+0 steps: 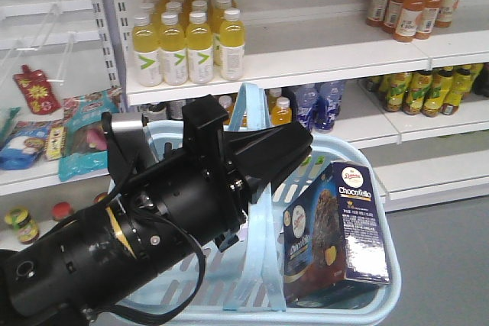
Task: Left arm holds basket, right arm returns cookies
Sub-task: 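Keep holding the basket with the left gripper while turning along the shelves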
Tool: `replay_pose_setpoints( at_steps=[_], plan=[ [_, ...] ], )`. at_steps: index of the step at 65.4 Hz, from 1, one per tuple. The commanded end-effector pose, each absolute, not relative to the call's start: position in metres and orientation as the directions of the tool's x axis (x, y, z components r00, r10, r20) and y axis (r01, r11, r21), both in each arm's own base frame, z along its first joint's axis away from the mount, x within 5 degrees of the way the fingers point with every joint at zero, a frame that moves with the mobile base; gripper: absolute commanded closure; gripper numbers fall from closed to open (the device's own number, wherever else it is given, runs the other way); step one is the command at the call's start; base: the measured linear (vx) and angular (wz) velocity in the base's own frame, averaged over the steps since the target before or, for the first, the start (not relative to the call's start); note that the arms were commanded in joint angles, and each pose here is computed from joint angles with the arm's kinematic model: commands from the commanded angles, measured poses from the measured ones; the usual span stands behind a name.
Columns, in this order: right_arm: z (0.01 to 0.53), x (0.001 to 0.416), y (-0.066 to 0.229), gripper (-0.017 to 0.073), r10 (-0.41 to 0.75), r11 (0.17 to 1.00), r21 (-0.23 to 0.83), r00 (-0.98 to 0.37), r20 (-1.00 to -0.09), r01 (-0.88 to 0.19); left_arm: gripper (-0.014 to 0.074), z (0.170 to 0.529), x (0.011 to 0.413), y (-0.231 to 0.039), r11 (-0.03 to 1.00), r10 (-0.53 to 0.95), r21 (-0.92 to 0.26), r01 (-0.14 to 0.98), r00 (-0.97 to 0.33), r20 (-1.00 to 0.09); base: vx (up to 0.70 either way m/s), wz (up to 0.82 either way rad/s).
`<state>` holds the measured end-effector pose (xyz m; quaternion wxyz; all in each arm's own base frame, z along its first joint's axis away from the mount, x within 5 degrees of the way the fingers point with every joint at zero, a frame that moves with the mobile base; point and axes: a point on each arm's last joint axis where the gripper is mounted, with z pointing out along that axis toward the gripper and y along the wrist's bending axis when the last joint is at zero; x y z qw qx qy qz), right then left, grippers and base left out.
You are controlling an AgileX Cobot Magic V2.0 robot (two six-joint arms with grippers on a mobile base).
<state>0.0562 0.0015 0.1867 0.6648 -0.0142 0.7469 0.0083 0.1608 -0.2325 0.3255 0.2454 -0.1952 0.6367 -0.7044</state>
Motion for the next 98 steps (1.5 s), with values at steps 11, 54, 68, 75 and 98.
replay_pose_setpoints(
  at_steps=[11,54,68,75,98],
  plan=[
    [0.1942,0.0560,0.0017,0.0567,-0.016,0.999,-0.015,-0.029,-0.999,-0.035,0.0600,0.3574,0.1554,-0.2263,-0.215,-0.601,-0.953,0.212,-0.798,-0.042,0.27,-0.46],
    [0.1942,0.0560,0.0017,0.0567,-0.016,0.999,-0.015,-0.029,-0.999,-0.035,0.0600,0.3574,0.1554,-0.2263,-0.215,-0.601,-0.953,0.212,-0.798,-0.042,0.22,-0.58],
    [0.1942,0.0560,0.0017,0.0567,-0.016,0.999,-0.015,-0.029,-0.999,-0.035,0.0600,0.3574,0.1554,-0.2263,-0.215,-0.601,-0.953,0.212,-0.798,-0.042,0.21,-0.60],
    [0.1942,0.0560,0.0017,0.0567,-0.016,0.999,-0.015,-0.029,-0.999,-0.035,0.0600,0.3574,0.1554,-0.2263,-0.215,-0.601,-0.953,0.212,-0.798,-0.042,0.20,-0.63],
    [0.1942,0.0560,0.0017,0.0567,-0.016,0.999,-0.015,-0.029,-0.999,-0.035,0.0600,0.3574,0.1554,-0.2263,-0.215,-0.601,-0.953,0.212,-0.798,-0.042,0.17,-0.62]
  ],
)
